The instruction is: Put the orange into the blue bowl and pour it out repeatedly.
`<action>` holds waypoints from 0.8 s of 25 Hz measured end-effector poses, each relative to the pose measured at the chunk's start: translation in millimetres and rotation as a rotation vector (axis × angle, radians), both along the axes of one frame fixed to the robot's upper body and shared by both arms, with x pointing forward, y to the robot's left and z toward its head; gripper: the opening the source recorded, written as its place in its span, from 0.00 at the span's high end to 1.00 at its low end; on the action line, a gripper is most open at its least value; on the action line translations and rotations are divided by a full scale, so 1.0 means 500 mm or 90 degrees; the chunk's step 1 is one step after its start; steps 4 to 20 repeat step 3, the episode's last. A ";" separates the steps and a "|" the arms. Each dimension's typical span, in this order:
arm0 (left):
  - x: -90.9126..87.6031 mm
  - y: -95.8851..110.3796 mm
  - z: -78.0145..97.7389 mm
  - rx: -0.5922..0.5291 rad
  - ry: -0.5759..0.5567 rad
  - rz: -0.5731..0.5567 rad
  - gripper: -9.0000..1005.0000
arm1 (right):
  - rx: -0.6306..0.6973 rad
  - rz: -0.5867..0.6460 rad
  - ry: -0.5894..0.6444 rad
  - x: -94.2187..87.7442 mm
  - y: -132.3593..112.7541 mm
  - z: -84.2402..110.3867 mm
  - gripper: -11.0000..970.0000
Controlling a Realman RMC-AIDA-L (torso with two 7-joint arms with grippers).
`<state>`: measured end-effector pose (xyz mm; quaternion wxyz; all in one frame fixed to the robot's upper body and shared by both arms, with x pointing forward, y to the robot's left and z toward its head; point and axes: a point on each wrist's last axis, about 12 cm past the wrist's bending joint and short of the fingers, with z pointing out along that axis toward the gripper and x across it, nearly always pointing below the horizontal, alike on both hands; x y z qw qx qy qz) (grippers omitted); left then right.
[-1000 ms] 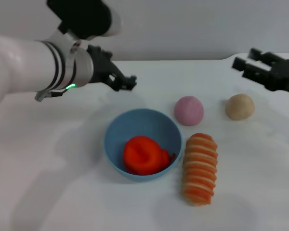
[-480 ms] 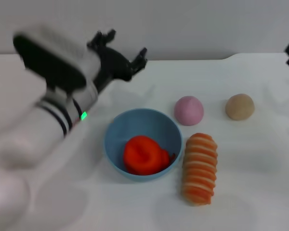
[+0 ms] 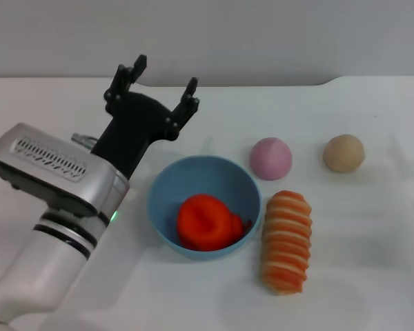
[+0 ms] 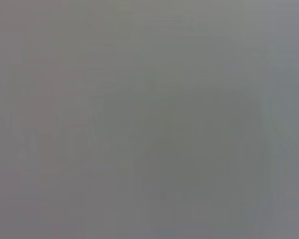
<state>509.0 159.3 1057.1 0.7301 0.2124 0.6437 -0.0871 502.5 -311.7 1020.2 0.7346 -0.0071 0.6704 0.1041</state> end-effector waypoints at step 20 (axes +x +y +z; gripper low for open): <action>-0.003 0.009 -0.011 0.000 0.012 0.010 0.20 | 0.010 -0.013 0.014 -0.017 0.005 -0.013 0.22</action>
